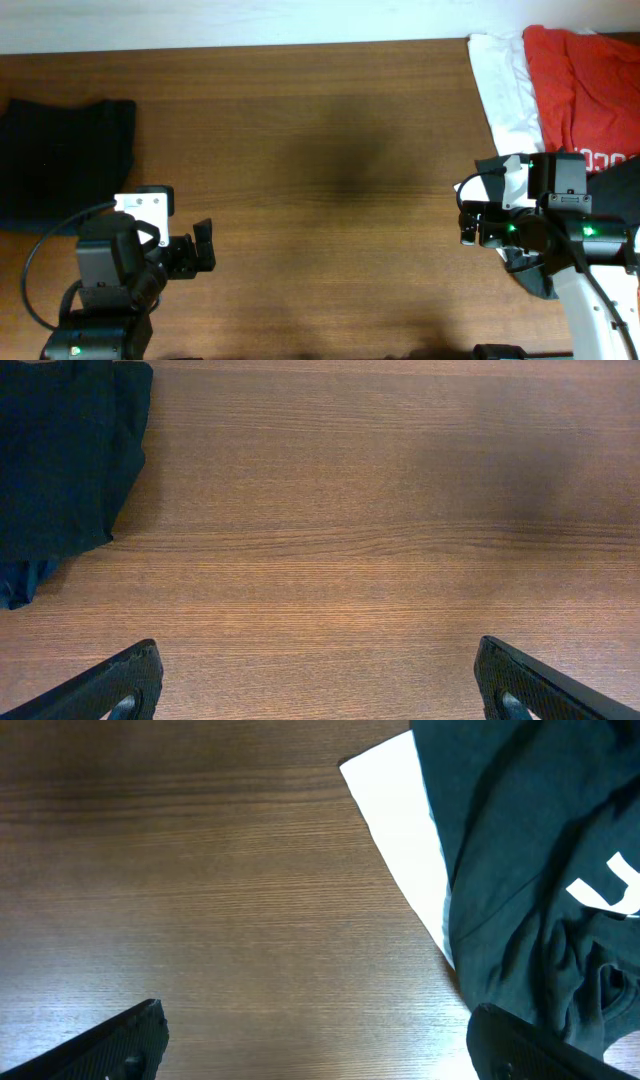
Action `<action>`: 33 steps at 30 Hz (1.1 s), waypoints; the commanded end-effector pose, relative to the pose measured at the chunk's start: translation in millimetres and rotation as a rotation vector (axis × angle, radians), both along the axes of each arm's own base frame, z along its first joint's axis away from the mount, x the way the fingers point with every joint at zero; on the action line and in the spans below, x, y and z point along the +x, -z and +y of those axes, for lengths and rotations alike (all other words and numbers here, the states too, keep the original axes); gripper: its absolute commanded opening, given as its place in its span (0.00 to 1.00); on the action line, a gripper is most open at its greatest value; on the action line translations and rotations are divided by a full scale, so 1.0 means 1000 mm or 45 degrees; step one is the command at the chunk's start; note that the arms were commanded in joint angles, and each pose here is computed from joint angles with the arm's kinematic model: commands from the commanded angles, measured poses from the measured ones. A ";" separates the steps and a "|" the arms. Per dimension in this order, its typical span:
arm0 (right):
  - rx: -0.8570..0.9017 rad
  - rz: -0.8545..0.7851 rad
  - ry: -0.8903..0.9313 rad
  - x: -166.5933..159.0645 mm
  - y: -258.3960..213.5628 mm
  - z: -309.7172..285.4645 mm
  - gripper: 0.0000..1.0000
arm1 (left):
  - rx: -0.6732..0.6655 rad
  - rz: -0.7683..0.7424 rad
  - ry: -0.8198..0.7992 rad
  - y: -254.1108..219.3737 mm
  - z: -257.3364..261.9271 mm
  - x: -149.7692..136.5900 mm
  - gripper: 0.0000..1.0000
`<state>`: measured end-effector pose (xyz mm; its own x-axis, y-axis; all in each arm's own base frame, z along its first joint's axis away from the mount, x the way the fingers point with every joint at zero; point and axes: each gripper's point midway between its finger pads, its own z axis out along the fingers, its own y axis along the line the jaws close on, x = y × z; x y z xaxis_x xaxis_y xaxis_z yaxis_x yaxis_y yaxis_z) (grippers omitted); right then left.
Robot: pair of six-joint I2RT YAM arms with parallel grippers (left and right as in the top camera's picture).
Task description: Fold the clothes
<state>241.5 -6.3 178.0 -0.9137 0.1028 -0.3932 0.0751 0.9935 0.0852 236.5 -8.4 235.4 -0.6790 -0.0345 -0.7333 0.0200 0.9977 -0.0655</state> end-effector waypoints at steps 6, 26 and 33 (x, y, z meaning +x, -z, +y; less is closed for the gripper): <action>-0.047 -0.592 -0.107 -0.001 -0.063 0.021 0.99 | 0.000 0.003 -0.009 0.002 0.001 0.000 0.99; -0.070 -1.579 -0.056 0.004 -0.016 0.020 0.99 | 0.000 0.003 -0.009 0.002 0.001 0.000 0.99; -0.094 -1.384 -0.103 0.004 0.022 0.022 0.99 | 0.000 0.003 -0.009 0.002 0.001 0.000 0.99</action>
